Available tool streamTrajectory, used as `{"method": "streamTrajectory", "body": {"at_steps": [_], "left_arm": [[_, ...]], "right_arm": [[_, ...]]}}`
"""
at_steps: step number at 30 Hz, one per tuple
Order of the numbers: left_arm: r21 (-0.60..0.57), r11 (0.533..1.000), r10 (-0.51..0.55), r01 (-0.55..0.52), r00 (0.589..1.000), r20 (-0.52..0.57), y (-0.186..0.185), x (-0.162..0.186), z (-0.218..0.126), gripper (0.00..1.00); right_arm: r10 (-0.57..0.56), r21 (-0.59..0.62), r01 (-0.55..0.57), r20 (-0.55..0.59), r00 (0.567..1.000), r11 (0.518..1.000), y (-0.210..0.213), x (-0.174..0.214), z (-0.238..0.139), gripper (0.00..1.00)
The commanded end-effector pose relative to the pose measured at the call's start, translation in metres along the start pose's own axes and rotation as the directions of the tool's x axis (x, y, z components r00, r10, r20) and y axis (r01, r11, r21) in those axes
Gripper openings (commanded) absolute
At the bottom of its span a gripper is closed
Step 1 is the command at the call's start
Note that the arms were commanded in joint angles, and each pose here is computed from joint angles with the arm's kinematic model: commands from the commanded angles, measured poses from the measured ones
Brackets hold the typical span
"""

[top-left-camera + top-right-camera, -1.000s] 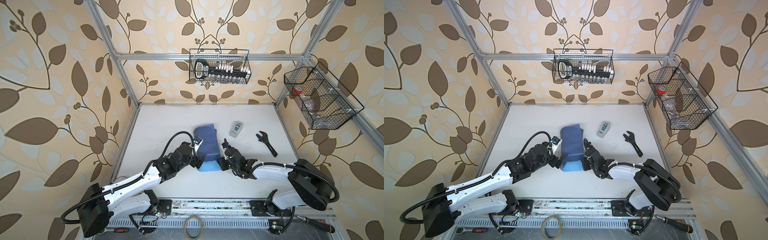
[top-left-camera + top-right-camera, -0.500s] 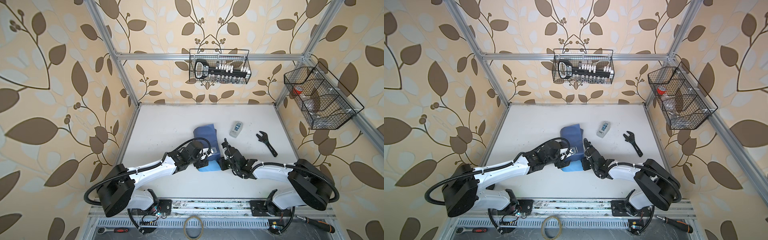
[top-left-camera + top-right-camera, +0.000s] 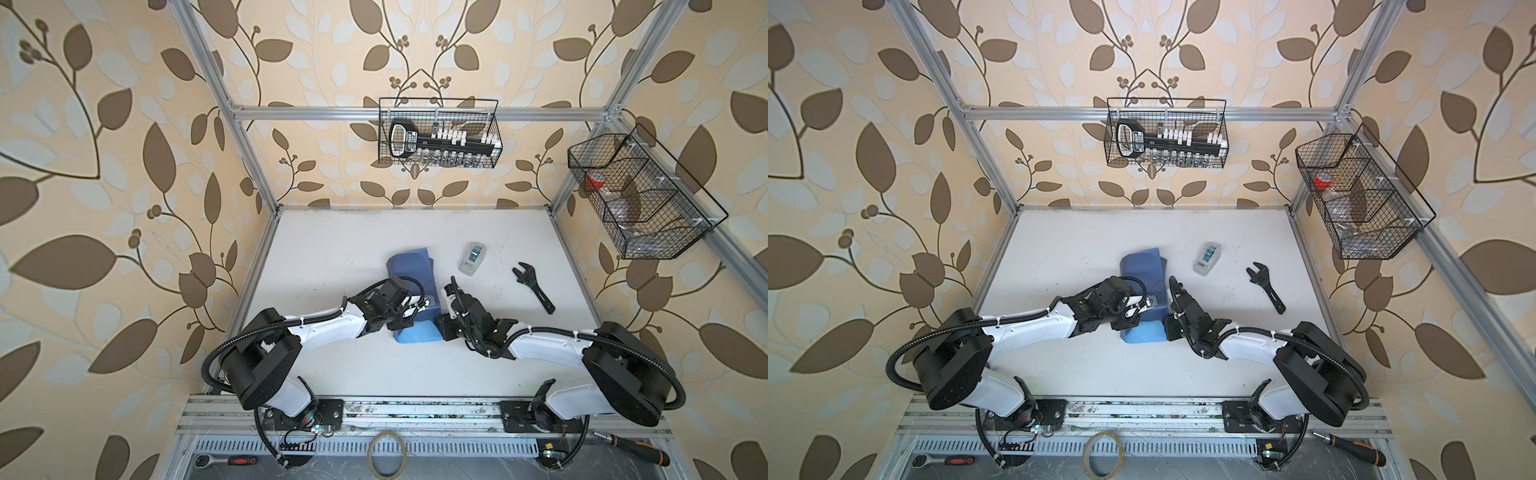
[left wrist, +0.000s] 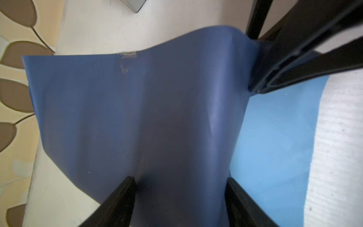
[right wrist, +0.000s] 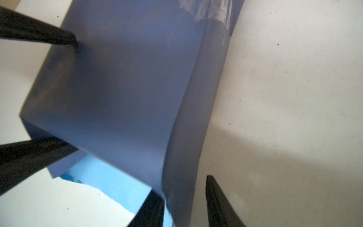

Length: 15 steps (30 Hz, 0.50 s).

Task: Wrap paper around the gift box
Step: 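Lift the paper end with the left gripper while the right gripper pinches the box edge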

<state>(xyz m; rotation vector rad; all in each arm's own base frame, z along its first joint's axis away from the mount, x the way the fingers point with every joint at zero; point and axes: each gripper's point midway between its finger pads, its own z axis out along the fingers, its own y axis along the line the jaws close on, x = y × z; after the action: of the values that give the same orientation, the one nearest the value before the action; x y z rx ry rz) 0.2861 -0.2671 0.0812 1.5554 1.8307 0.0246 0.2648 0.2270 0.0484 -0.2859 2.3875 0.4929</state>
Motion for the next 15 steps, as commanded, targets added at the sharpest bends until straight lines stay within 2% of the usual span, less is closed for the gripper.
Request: {"method": "streamTrajectory", "body": {"at_steps": [1, 5, 9, 15], "left_arm": [[-0.022, 0.999, 0.041, -0.041, 0.999, -0.004, 0.002, 0.004, 0.002, 0.69], [-0.024, 0.999, 0.048, -0.049, 0.999, -0.015, 0.001, 0.008, 0.001, 0.69], [-0.019, 0.998, 0.066, -0.066, 0.997, -0.039, -0.001, 0.014, 0.003, 0.71], [0.003, 0.997, 0.082, -0.082, 0.994, -0.078, -0.006, 0.021, 0.01, 0.71]], "right_arm": [[0.008, -0.022, -0.008, -0.019, 1.0, 1.0, -0.003, 0.007, -0.009, 0.41], [0.035, -0.094, -0.037, -0.025, 0.999, 0.995, 0.001, 0.008, -0.023, 0.46], [0.089, -0.108, -0.09, -0.017, 0.996, 0.99, -0.012, 0.007, -0.034, 0.47], [0.132, 0.034, -0.132, 0.02, 0.991, 0.991, -0.042, -0.002, -0.031, 0.38]]}}
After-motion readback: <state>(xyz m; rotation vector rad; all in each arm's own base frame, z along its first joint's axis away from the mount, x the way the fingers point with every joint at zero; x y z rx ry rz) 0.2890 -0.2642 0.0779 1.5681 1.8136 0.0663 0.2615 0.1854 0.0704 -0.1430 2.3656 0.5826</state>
